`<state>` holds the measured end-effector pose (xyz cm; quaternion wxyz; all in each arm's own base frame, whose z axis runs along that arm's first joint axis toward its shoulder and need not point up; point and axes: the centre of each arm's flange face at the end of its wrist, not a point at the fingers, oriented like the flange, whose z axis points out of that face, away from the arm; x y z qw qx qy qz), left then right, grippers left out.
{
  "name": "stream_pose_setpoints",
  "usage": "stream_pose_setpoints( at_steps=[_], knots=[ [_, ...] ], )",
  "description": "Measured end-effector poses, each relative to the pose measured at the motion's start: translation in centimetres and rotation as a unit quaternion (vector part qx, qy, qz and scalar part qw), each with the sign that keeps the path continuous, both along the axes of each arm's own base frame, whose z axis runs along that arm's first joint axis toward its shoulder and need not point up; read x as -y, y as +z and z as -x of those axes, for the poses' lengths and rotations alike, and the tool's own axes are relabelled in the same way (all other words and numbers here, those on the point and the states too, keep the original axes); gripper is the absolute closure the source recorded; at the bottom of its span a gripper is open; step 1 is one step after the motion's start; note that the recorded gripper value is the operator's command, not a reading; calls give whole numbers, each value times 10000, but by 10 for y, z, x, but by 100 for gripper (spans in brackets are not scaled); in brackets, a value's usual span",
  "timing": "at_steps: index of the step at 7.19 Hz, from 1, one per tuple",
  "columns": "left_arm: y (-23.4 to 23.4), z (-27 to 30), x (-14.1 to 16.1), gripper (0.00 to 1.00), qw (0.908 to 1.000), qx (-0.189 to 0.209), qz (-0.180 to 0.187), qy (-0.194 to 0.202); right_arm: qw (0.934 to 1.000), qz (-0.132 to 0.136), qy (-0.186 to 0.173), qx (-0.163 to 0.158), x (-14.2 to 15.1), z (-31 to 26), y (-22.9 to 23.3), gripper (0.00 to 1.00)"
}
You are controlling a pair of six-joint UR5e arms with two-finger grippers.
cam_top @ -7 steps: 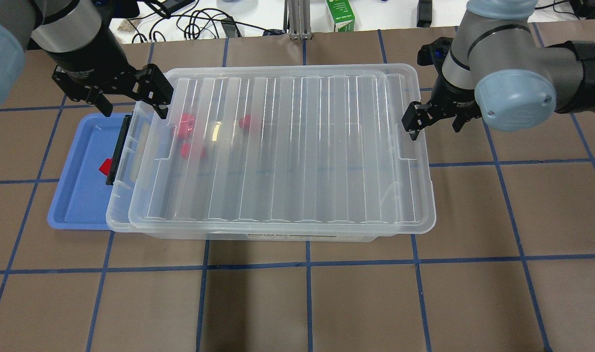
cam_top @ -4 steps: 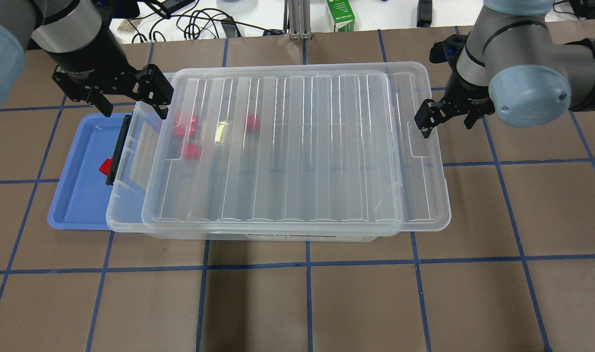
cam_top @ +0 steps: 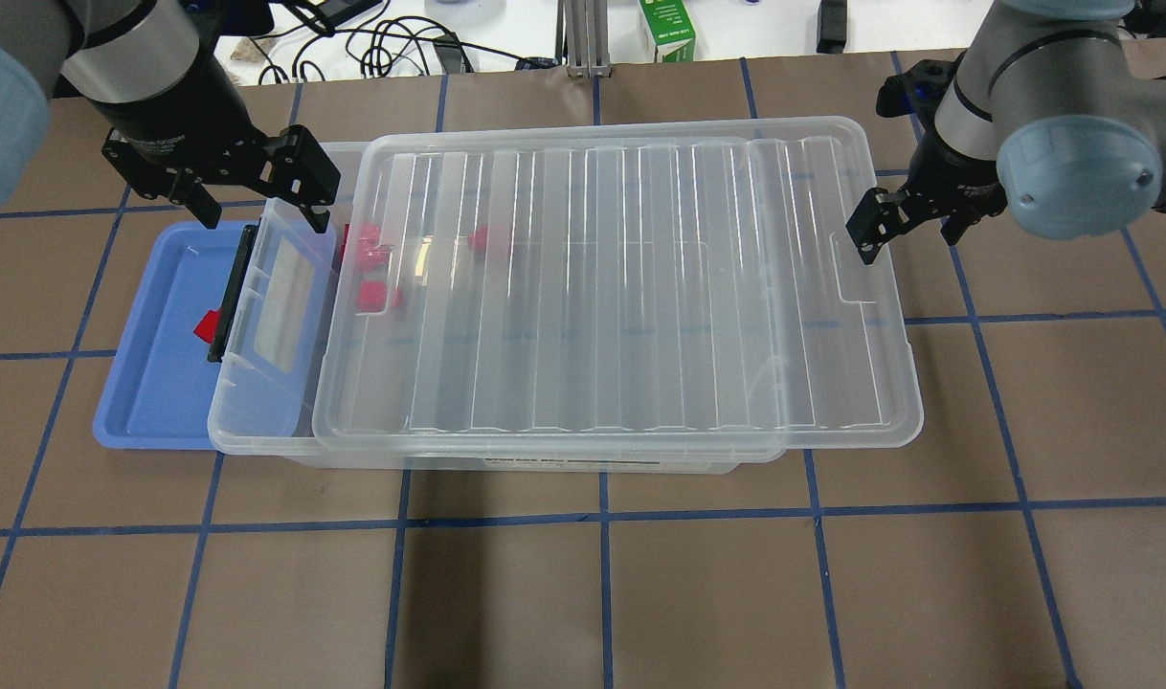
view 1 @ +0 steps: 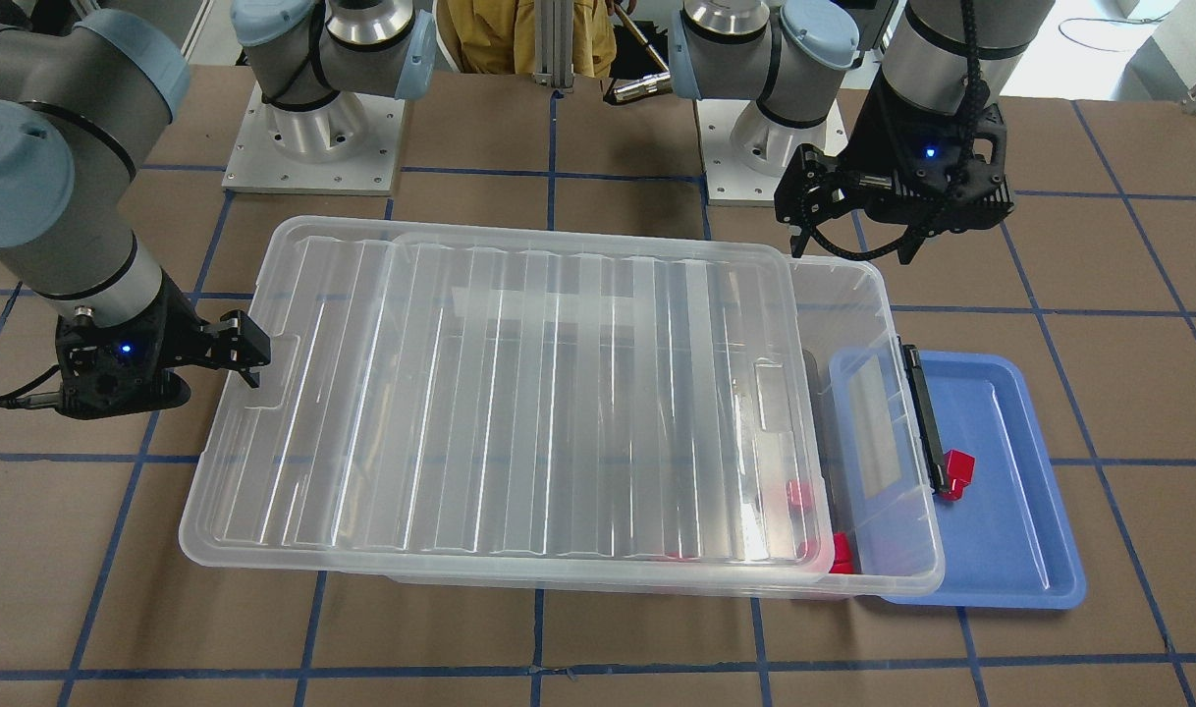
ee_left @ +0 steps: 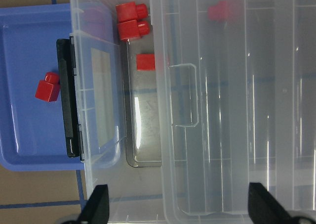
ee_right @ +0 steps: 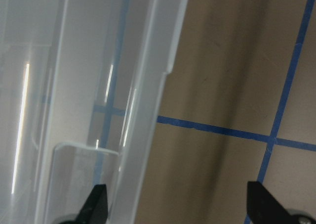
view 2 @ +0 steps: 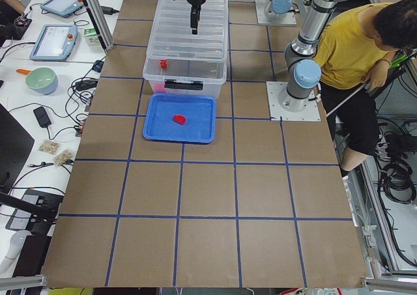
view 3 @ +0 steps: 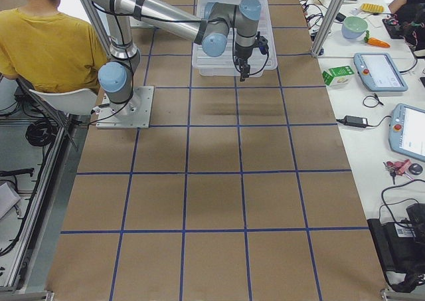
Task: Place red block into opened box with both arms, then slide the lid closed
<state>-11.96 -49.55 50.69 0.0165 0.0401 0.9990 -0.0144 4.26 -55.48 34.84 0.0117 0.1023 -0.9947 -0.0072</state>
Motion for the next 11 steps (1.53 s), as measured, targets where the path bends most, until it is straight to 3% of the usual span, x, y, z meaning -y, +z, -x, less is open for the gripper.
stream_pose_setpoints(
  at_steps=[11],
  knots=[
    [0,-1,0,0,10000,0,0,8,9993,-10,335,-190,3,68,7,0]
  ],
)
